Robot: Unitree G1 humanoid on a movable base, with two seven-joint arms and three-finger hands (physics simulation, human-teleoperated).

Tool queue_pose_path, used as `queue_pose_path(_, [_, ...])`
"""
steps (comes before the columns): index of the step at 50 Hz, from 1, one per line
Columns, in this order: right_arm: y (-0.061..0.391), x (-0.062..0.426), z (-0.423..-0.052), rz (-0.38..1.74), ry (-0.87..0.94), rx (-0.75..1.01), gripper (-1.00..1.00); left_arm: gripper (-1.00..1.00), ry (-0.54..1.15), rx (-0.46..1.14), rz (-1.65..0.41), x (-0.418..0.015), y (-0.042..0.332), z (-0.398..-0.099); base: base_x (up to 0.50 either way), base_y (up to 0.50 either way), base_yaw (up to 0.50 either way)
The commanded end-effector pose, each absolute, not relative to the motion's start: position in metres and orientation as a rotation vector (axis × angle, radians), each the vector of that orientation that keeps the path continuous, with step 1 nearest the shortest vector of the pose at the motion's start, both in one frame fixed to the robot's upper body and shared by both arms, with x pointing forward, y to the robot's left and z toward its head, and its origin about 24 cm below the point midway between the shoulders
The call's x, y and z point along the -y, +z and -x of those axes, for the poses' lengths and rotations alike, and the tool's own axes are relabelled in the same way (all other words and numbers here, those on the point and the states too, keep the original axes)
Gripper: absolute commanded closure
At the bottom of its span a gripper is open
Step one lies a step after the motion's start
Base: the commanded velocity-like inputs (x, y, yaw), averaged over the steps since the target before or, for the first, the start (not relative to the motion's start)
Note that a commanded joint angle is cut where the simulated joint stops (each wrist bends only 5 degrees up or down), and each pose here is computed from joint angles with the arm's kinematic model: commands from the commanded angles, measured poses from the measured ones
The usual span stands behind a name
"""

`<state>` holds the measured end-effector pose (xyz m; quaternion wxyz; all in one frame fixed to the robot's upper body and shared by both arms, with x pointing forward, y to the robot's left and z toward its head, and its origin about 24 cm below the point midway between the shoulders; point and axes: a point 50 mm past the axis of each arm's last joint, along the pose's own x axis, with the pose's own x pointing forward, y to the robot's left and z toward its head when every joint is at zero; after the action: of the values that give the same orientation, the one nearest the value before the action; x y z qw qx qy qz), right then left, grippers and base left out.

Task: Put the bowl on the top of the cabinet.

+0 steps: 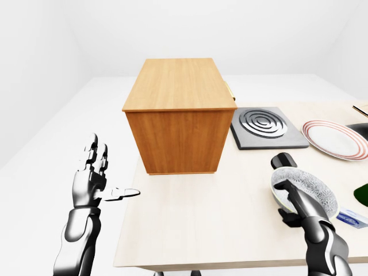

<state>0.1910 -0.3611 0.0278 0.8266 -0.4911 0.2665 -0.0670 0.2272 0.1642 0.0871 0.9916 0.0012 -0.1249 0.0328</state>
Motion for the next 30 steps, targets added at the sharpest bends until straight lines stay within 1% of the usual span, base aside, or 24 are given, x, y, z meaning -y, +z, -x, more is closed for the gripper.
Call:
queue_pose_path(1, [0.016,0.354,-0.186,1.011,-0.067,-0.614,1.00,-1.00,0.064,0.252,-0.002,-0.164,0.087,-0.227,0.00,0.00,0.00])
queue_pose_path(12, [0.032,0.355,-0.188,1.033,-0.088,-0.569,1.00,-1.00,0.063,0.252,-0.003,-0.164,0.087,-0.227,0.00,0.00,0.00])
queue_pose_path(18, [0.066,0.352,-0.188,1.054,-0.099,-0.477,1.00,-1.00,0.062,0.247,-0.002,-0.164,0.086,-0.227,0.00,0.00,0.00])
queue_pose_path(19, [0.078,0.349,-0.188,1.066,-0.098,-0.441,1.00,-1.00,0.061,0.248,-0.003,-0.163,0.086,-0.227,0.00,0.00,0.00])
queue_pose_path(24, [0.107,0.342,-0.186,1.082,-0.116,-0.345,1.00,-1.00,0.061,0.248,-0.003,-0.163,0.087,-0.227,0.00,0.00,0.00])
queue_pose_path(25, [0.121,0.342,-0.186,1.094,-0.141,-0.315,1.00,-1.00,0.061,0.248,-0.003,-0.163,0.086,-0.227,0.00,0.00,0.00])
queue_pose_path(29, [0.147,0.335,-0.182,1.110,-0.168,-0.245,1.00,-1.00,0.060,0.253,-0.002,-0.163,0.088,-0.227,0.00,0.00,0.00])
queue_pose_path(30, [0.148,0.335,-0.182,1.111,-0.170,-0.242,1.00,-1.00,0.060,0.253,-0.002,-0.163,0.088,-0.227,0.00,0.00,0.00])
